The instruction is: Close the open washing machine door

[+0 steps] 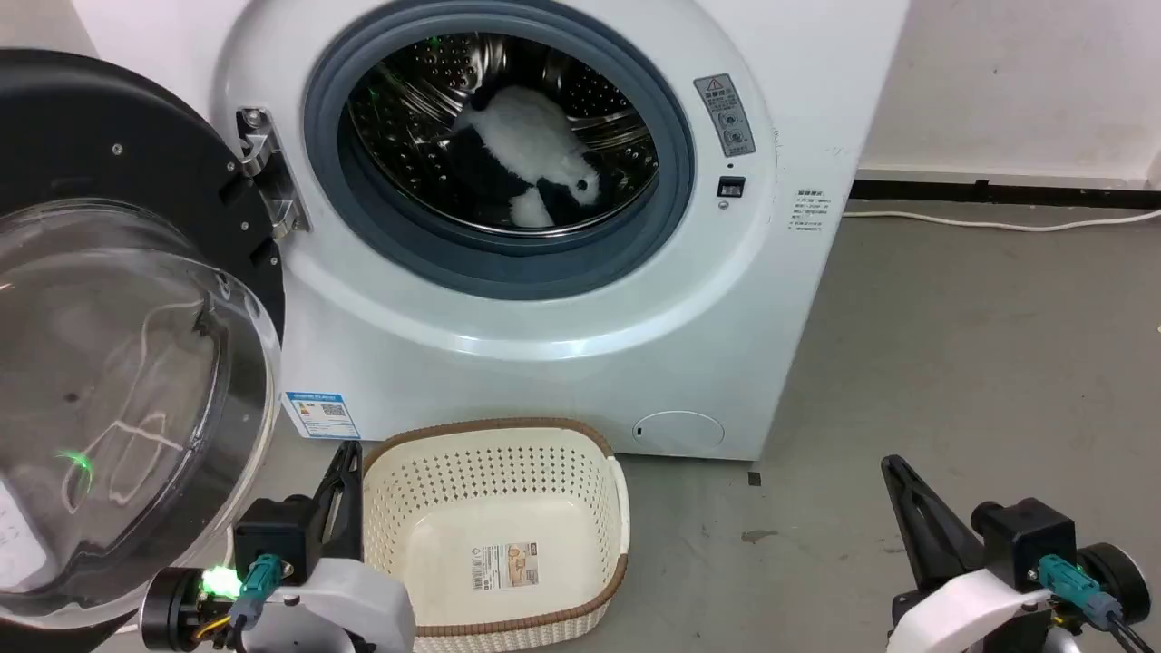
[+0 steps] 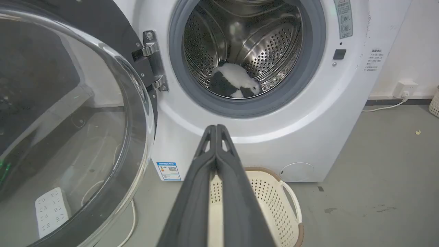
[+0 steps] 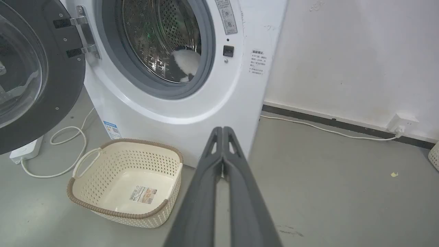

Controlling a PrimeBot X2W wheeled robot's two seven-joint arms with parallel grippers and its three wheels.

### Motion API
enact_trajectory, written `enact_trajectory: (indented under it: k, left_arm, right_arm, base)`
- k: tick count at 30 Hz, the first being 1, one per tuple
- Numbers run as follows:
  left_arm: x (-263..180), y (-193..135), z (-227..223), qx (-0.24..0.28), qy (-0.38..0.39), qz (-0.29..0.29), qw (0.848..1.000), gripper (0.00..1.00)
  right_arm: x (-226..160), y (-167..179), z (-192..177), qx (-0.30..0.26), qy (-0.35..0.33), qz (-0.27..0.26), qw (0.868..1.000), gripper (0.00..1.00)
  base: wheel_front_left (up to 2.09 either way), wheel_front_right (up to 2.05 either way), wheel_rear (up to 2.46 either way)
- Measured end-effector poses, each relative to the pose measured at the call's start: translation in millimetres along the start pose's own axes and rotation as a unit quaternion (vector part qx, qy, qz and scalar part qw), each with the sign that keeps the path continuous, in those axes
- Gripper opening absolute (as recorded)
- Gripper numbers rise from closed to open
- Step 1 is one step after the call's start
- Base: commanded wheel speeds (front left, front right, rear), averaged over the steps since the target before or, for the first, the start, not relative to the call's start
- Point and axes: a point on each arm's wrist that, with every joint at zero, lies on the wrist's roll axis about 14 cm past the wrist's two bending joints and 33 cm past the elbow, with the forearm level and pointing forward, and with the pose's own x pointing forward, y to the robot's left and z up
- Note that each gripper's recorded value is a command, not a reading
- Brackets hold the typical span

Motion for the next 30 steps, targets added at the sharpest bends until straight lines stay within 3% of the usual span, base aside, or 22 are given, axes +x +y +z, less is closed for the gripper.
enact_trajectory:
  k: [30]
  left_arm:
    - [0.0, -0.1, 0.0, 0.000, 0.000, 0.000, 1.000, 0.00]
  right_arm:
    - [0.0, 0.0, 0.0, 0.000, 0.000, 0.000, 1.000, 0.00]
  base:
    - [0.00, 0.00, 0.00]
